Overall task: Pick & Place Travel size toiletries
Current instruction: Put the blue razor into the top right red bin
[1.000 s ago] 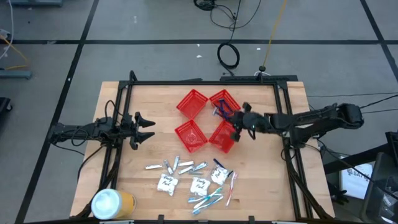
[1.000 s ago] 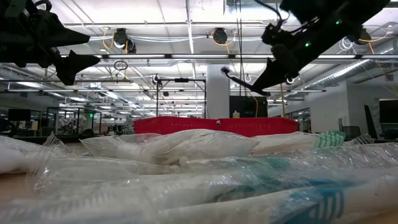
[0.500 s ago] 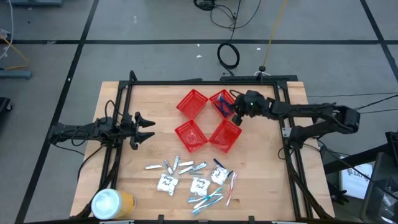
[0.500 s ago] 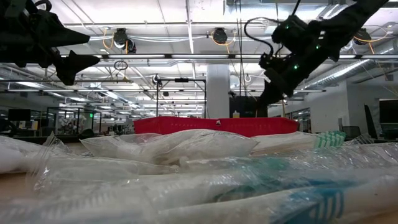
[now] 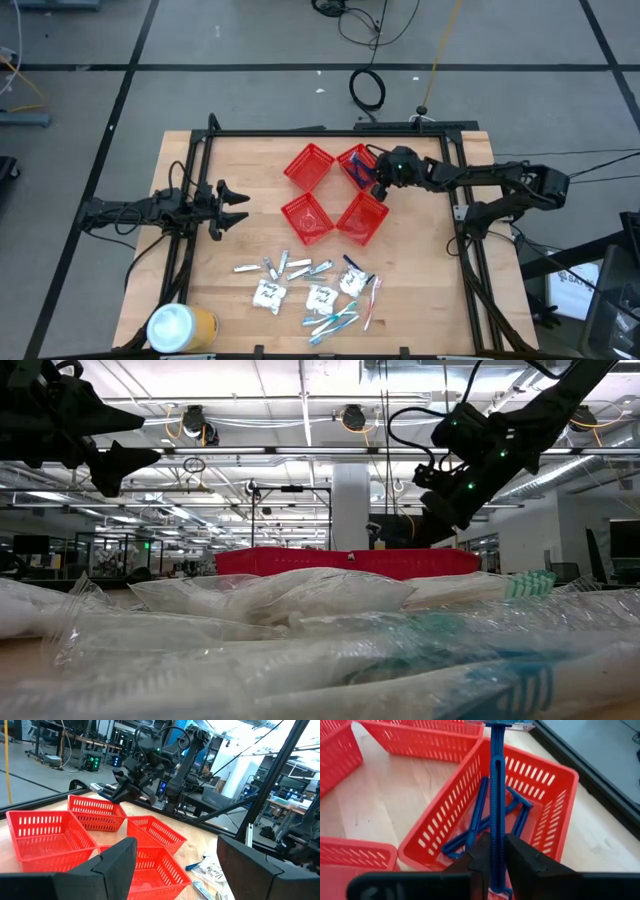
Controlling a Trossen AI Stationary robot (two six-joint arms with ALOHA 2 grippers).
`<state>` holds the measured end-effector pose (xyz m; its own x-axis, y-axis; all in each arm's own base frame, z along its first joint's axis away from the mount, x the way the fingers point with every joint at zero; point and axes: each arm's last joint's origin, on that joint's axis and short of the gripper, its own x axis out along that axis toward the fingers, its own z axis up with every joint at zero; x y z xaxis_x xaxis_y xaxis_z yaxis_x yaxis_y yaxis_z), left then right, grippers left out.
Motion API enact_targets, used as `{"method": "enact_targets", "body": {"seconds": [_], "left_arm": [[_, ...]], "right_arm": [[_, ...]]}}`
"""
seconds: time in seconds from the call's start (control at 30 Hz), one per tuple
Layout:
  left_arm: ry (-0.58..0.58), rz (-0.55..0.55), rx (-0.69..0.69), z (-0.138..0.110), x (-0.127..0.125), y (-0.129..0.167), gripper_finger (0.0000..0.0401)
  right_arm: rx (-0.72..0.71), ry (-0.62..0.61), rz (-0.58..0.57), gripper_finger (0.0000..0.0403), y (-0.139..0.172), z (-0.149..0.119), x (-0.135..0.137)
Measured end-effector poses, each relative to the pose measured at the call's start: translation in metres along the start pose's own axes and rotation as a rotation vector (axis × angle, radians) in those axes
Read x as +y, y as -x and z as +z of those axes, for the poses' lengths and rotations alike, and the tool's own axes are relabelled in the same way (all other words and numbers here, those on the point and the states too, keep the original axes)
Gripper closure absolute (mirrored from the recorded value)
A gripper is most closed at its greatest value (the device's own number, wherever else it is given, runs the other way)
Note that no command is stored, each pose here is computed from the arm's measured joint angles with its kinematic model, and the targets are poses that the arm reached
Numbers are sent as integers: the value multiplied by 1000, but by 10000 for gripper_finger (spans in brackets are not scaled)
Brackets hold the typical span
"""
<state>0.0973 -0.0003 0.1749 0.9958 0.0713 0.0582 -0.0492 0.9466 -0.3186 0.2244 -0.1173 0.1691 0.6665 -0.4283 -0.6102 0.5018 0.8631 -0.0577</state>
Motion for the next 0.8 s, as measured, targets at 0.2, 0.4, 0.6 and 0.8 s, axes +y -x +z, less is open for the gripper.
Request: {"method": "enact_targets", "body": {"seconds": [0.2, 0.4, 0.6, 0.8], "left_arm": [[0, 0, 0, 0, 0, 0, 130], [0, 0, 0, 0, 0, 0, 130], [0, 0, 0, 0, 0, 0, 130], [0, 0, 0, 0, 0, 0, 130]], "right_arm": [[-5, -2, -2, 341, 0, 1, 0], [-5, -25, -3, 330, 0, 1, 0], [-28, -13, 8, 322, 0, 3, 2], [-55, 205, 113, 320, 6, 3, 36]]}}
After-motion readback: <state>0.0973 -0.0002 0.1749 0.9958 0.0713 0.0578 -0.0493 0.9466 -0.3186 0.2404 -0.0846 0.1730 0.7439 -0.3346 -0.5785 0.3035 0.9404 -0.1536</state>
